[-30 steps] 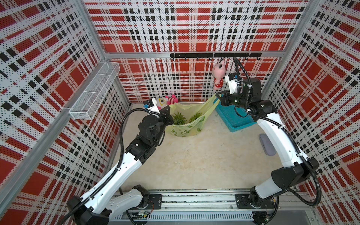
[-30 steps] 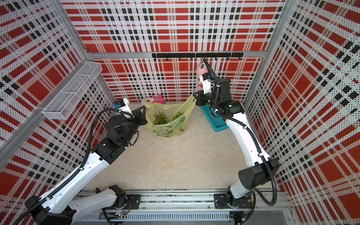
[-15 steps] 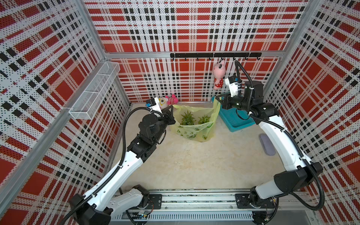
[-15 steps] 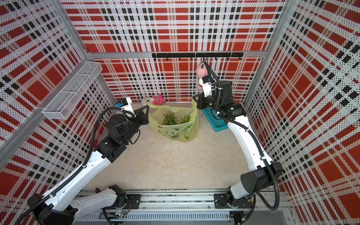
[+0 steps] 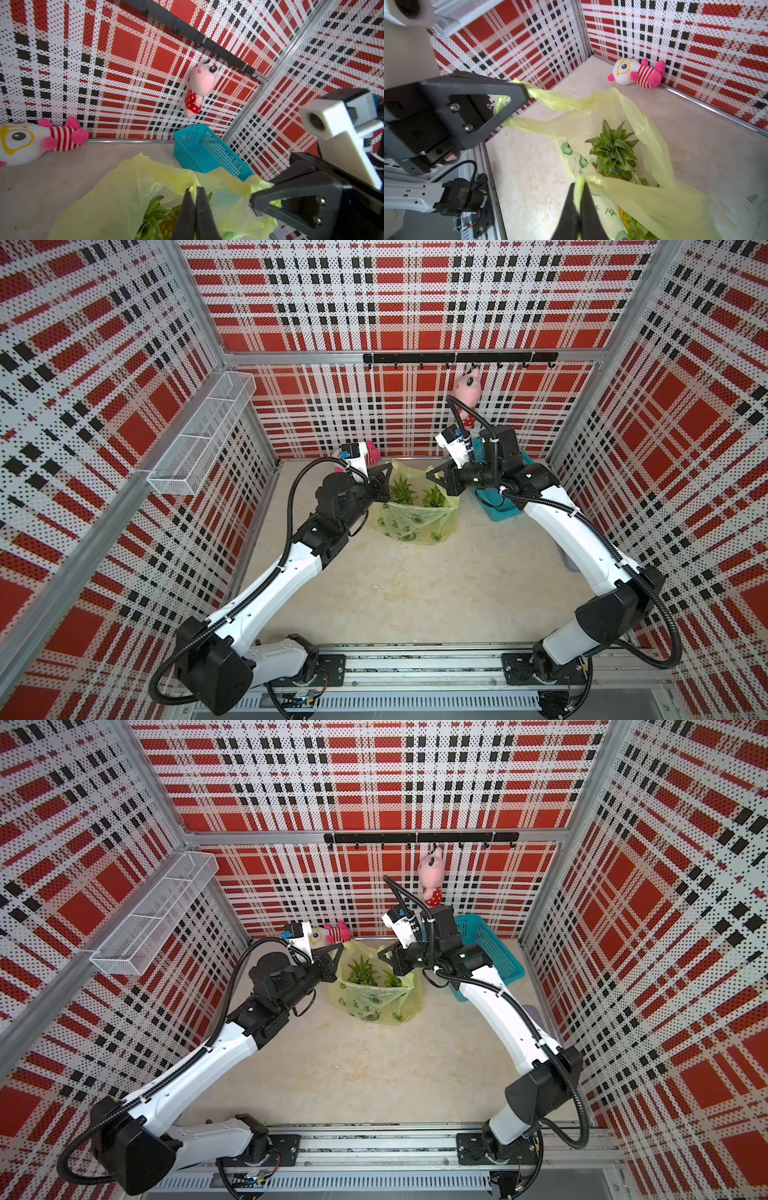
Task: Place the pineapple into a plastic bag & tie a knot
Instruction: Adjust the plastic bag at the center of the board.
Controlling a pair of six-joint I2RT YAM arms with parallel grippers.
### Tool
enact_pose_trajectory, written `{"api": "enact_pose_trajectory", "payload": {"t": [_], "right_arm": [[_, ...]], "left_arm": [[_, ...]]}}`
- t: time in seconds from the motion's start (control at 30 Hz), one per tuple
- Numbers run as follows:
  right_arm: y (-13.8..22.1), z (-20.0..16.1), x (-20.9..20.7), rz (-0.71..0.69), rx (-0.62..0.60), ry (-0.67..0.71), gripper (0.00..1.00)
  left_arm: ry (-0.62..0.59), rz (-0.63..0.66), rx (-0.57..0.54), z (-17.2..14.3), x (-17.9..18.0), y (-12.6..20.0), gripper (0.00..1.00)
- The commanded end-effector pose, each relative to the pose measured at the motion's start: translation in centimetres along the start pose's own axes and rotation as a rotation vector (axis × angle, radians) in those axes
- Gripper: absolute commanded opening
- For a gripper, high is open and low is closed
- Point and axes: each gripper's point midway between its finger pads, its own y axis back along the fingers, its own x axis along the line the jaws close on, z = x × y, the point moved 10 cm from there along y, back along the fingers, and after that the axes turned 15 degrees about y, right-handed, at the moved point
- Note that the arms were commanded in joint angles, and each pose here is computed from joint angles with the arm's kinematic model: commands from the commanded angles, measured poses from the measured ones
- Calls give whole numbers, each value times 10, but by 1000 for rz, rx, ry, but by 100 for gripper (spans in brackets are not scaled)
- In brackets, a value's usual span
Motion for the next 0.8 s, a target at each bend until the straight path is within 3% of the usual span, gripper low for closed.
{"api": "enact_pose_trajectory", "payload": {"t": [0.0,0.07,0.13,0.2,0.27,0.43,0.6,0.77], "right_arm": [[32,18,-1,-167,-22,52,32],[52,26,1,-259,-51,63,55],[66,30,3,-319,-79,66,67],[77,34,5,-366,-108,60,75],[83,38,5,-402,-123,42,78],[83,51,1,-436,-140,12,80],[60,73,12,-382,-139,42,80],[13,90,53,-229,-112,129,80]], "left_arm": [[-33,-63,-42,22,-9,2,2],[-41,-67,-47,27,-6,6,4],[-54,-74,-40,29,-4,9,12],[-66,-83,-39,31,-2,16,31],[-73,-95,-44,33,0,25,48],[-34,-119,-131,51,5,56,77],[63,-53,-252,69,36,78,91],[146,86,-326,69,77,93,96]]}}
